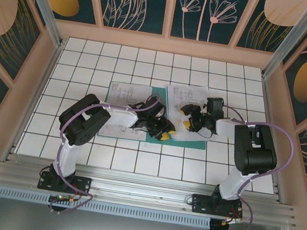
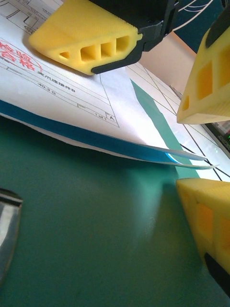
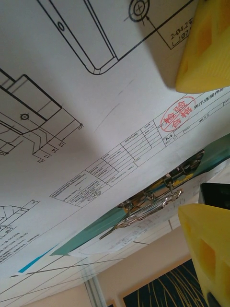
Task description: Put the files into the folder
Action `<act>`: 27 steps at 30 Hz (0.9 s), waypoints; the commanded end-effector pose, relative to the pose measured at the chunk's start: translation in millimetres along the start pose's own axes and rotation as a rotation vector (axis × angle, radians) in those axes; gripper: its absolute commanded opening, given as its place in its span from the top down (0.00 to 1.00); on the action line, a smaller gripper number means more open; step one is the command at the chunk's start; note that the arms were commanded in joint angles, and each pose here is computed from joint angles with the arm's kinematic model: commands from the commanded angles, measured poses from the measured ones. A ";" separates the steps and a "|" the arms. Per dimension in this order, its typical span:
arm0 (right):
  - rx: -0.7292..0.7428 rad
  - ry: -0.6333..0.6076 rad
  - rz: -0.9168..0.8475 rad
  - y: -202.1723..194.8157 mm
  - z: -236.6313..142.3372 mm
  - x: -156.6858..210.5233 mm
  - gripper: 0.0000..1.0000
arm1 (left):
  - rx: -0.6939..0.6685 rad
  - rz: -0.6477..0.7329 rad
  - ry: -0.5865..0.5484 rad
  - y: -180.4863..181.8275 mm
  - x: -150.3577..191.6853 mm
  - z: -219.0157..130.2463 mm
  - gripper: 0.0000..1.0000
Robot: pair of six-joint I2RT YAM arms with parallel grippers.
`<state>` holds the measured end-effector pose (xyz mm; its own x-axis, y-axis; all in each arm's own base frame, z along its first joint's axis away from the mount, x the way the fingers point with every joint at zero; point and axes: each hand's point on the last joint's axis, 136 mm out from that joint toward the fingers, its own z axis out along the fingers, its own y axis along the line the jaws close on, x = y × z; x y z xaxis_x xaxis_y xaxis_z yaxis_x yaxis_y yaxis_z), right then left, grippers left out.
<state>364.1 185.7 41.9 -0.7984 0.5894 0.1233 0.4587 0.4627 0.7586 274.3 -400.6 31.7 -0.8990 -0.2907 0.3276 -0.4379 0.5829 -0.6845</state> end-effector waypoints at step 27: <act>0.080 0.022 0.002 -21.4 1.5 13.4 0.37 | -0.044 0.011 -0.027 6.0 -6.0 4.8 0.74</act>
<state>360.2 187.9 41.9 -0.8064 0.5798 0.1166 0.4479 0.4701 0.7605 279.5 -400.8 30.7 -0.9015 -0.3044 0.3077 -0.4321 0.5899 -0.6822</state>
